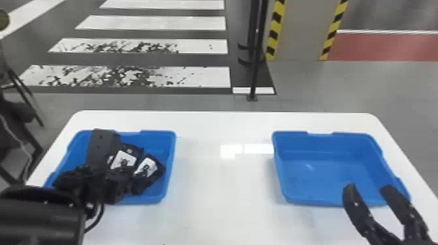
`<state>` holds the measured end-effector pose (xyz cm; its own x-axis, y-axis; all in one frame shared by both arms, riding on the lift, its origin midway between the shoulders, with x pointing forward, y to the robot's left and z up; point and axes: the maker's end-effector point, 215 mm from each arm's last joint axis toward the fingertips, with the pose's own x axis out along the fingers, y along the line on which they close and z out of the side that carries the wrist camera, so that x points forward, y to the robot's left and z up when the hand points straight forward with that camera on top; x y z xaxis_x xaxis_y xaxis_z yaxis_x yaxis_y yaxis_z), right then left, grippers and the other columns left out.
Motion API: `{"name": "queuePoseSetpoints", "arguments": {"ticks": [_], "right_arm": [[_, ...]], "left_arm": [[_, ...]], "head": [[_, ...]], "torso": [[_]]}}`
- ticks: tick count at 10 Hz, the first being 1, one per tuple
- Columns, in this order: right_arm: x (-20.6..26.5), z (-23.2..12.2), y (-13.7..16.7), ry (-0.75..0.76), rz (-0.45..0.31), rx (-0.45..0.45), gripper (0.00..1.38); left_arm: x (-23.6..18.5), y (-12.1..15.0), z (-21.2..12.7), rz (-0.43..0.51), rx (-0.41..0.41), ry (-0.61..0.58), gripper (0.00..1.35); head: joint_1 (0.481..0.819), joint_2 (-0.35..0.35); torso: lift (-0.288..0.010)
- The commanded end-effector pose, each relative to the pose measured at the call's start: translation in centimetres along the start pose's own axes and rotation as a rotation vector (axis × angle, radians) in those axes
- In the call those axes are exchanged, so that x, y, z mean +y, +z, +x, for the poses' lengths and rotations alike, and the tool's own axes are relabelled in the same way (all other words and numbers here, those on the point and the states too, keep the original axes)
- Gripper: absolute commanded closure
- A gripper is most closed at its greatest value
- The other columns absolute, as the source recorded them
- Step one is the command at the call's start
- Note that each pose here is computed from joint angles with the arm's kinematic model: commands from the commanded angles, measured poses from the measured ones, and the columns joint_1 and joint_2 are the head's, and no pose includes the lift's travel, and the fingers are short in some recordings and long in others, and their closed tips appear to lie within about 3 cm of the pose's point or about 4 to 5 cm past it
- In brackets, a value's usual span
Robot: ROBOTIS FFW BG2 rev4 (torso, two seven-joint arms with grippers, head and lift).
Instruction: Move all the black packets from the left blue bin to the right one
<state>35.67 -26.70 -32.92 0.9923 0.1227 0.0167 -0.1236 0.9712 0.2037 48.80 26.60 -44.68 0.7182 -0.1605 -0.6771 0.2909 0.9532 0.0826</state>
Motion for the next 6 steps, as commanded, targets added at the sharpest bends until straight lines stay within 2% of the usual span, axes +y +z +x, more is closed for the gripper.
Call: {"name": "queuePoseSetpoints", "arguments": {"ticks": [1,2,3,6], "right_arm": [[0.0,0.0,0.0,-0.001,0.003,0.001,0.37],[0.0,0.0,0.0,-0.001,0.004,0.000,0.37],[-0.1,-0.1,-0.1,-0.002,0.005,0.002,0.37],[0.0,0.1,-0.1,0.000,0.008,-0.001,0.37]], "left_arm": [[0.4,0.9,-1.3,0.001,-0.010,0.022,0.08],[0.8,1.0,-1.4,-0.002,-0.005,0.031,0.17],[1.1,0.7,-1.4,-0.008,0.009,0.040,0.20],[1.2,0.9,-0.9,-0.004,0.032,0.043,0.21]], "head": [[0.695,-0.002],[0.695,0.001],[0.695,0.005],[0.695,0.014]], "torso": [[-0.140],[-0.140],[-0.140],[-0.140]]}}
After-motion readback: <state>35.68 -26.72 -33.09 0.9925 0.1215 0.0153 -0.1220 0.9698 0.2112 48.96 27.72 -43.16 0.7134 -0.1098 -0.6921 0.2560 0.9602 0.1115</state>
